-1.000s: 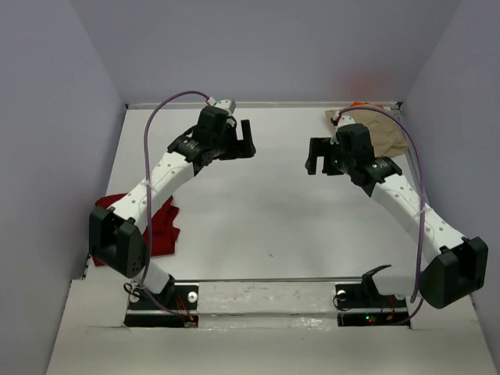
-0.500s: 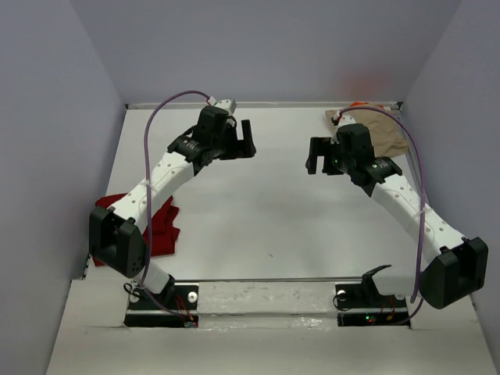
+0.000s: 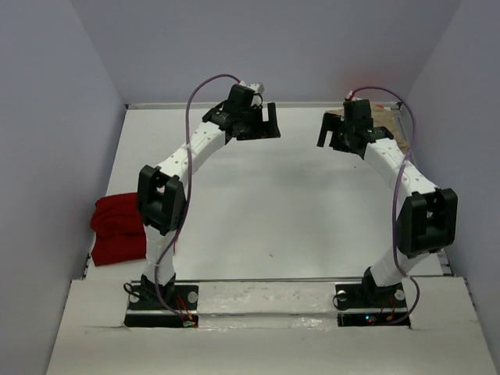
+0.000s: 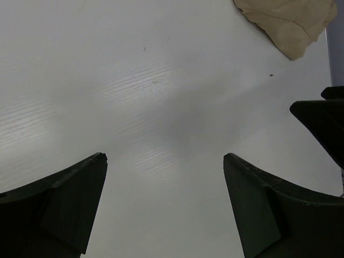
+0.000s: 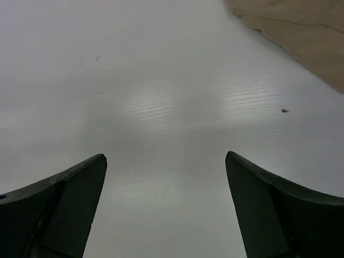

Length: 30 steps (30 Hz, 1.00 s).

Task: Fold and stack the t-shirts
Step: Grab crumpled tshirt from the corner of the board with the right arm

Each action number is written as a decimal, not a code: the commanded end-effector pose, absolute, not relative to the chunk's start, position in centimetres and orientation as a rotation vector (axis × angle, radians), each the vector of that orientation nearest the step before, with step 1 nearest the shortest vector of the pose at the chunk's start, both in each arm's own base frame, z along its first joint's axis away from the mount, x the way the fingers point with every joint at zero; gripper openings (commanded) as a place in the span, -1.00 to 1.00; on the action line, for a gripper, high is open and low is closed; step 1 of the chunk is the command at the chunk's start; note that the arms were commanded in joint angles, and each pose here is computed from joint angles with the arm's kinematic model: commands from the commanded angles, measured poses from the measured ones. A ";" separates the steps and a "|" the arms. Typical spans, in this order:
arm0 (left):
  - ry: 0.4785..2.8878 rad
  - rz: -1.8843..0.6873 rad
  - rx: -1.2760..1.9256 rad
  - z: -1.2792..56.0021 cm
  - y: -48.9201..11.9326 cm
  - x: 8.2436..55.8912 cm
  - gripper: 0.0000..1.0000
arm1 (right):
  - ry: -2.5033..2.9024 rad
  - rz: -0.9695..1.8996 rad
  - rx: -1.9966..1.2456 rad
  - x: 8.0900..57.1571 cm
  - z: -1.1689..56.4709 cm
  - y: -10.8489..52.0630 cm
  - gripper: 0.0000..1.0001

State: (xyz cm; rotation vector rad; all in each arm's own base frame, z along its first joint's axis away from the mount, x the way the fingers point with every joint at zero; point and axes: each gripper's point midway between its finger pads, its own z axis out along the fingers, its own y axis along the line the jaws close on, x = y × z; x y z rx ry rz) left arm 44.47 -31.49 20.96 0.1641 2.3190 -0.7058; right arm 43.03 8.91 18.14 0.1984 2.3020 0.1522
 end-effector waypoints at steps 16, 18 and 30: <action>2.306 -1.069 0.211 23.2 -36.9 46.1 0.98 | 2.208 0.185 0.284 47.7 21.6 5.4 0.75; 2.276 -1.078 0.203 23.9 -37.5 47.4 0.98 | 2.205 0.179 0.323 48.6 21.4 3.6 0.76; 2.261 -1.218 0.200 20.8 -40.4 49.4 0.98 | 2.255 0.211 0.457 52.2 18.1 -1.4 0.75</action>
